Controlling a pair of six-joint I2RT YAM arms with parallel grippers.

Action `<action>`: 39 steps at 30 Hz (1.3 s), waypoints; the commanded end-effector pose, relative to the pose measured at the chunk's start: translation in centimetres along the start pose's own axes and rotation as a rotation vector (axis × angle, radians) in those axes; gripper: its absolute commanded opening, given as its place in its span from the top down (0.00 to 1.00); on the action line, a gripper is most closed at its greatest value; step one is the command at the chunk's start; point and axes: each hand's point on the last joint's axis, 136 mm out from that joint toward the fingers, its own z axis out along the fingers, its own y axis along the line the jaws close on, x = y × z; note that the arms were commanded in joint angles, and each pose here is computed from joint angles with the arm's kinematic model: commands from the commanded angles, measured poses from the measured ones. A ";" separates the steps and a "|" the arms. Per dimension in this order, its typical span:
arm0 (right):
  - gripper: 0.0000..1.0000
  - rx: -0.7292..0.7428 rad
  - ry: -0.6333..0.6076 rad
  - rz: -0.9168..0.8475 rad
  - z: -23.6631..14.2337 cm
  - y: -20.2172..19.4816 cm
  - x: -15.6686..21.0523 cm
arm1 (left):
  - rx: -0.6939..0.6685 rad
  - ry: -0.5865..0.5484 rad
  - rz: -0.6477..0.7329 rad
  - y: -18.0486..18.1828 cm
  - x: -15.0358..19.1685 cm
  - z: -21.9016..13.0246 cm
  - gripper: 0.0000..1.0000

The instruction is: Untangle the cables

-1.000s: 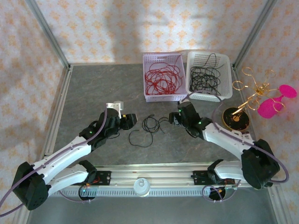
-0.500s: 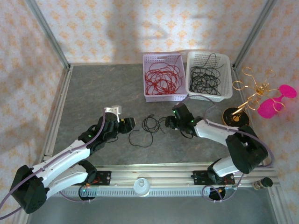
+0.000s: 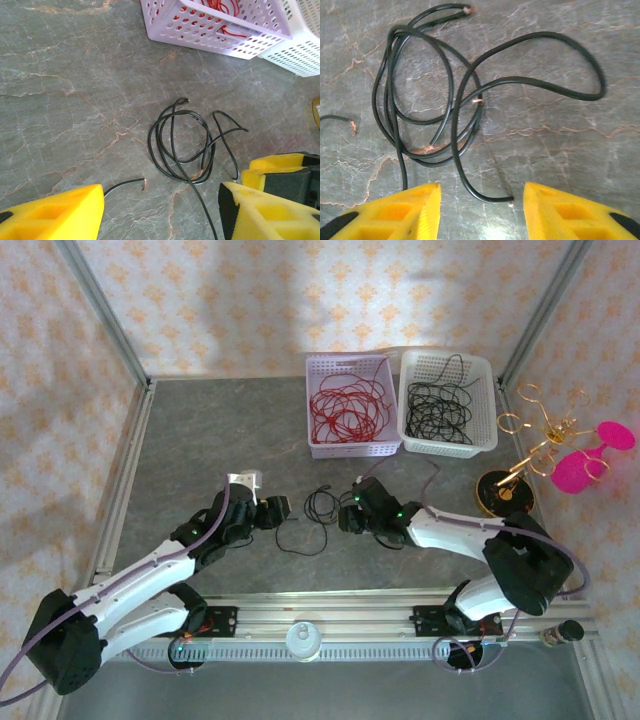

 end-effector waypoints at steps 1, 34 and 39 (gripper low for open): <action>0.57 0.013 -0.010 -0.045 1.3 0.3 -0.3 | 0.027 -0.030 0.009 -0.9 -1.2 -0.1 0.37; 1.00 -0.316 -0.178 -0.069 -15.7 8.9 -10.4 | 0.594 -0.159 0.310 -14.1 -5.0 -2.1 0.34; 1.00 -0.426 -0.217 -0.039 -18.5 10.9 -12.0 | 0.678 -0.210 0.403 -15.8 -5.3 -1.4 0.30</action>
